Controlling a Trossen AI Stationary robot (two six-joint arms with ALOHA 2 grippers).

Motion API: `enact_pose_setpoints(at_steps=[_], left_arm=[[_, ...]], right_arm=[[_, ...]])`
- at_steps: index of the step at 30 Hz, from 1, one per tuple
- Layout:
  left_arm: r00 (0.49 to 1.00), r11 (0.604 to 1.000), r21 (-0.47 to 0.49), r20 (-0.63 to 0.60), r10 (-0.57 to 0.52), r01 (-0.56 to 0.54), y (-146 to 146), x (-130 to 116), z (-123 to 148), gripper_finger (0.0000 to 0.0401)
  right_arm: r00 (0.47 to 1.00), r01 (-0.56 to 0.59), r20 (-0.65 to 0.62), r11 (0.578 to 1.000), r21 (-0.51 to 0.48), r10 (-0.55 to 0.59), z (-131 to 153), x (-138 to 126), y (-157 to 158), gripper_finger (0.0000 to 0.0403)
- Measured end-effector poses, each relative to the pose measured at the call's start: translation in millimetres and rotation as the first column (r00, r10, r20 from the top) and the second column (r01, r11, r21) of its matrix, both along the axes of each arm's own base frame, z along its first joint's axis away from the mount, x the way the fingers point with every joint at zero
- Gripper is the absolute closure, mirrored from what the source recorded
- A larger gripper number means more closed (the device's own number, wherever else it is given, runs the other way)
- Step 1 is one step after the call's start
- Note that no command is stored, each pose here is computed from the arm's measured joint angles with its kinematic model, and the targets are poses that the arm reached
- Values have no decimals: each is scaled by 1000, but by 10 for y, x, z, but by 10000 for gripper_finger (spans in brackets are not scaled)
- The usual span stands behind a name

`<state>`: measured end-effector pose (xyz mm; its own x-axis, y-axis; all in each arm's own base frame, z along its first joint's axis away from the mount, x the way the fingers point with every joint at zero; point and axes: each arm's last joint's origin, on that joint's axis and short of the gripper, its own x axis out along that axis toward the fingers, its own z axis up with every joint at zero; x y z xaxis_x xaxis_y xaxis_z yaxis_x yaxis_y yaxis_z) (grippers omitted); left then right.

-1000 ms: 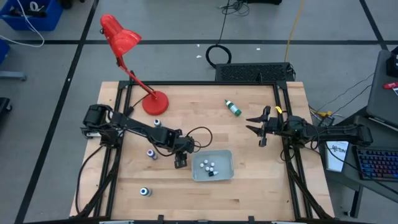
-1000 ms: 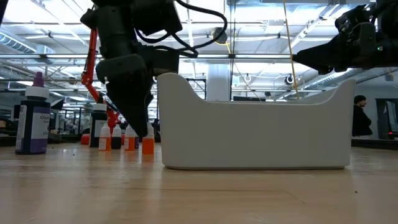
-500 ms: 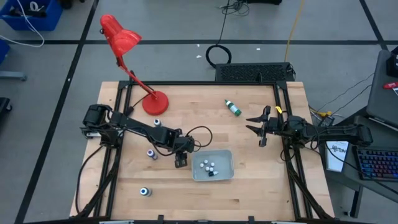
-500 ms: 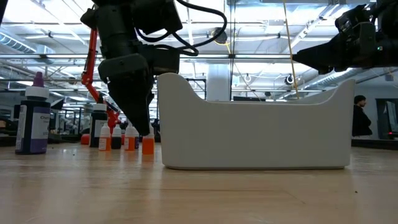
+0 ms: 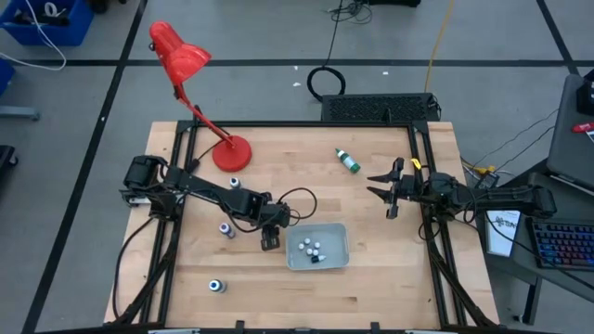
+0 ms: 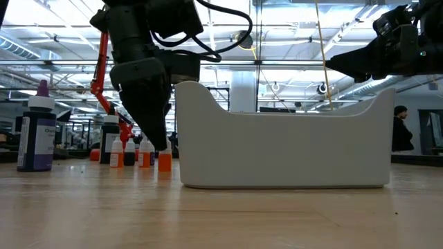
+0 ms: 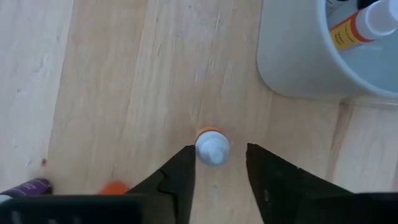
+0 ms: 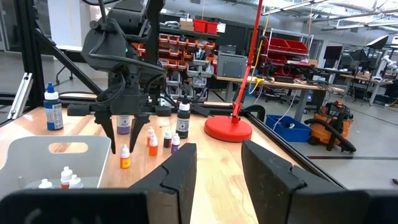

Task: Pick & Place food coloring
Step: Put the small orange food coloring bottle into the gray bin

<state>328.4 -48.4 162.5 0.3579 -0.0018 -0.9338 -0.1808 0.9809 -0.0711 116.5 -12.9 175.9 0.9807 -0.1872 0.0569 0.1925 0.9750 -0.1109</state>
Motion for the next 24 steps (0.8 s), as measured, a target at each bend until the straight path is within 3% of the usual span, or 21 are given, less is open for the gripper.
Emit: enact_pose_setpoints(at_steps=[5, 11, 24], left_arm=[[1000, 1000, -8, 2, 19, -19, 0, 2, 1, 301], [998, 999, -22, 42, 37, -36, -6, 38, 16, 321], [993, 995, 0, 57, 103, -104, 8, 45, 19, 277]], right_arm=[[1000, 0, 0, 1000, 0, 0, 0, 0, 0, 287], [1000, 0, 0, 1000, 0, 0, 0, 0, 0, 287], [1000, 0, 0, 1000, 0, 0, 0, 0, 0, 287]])
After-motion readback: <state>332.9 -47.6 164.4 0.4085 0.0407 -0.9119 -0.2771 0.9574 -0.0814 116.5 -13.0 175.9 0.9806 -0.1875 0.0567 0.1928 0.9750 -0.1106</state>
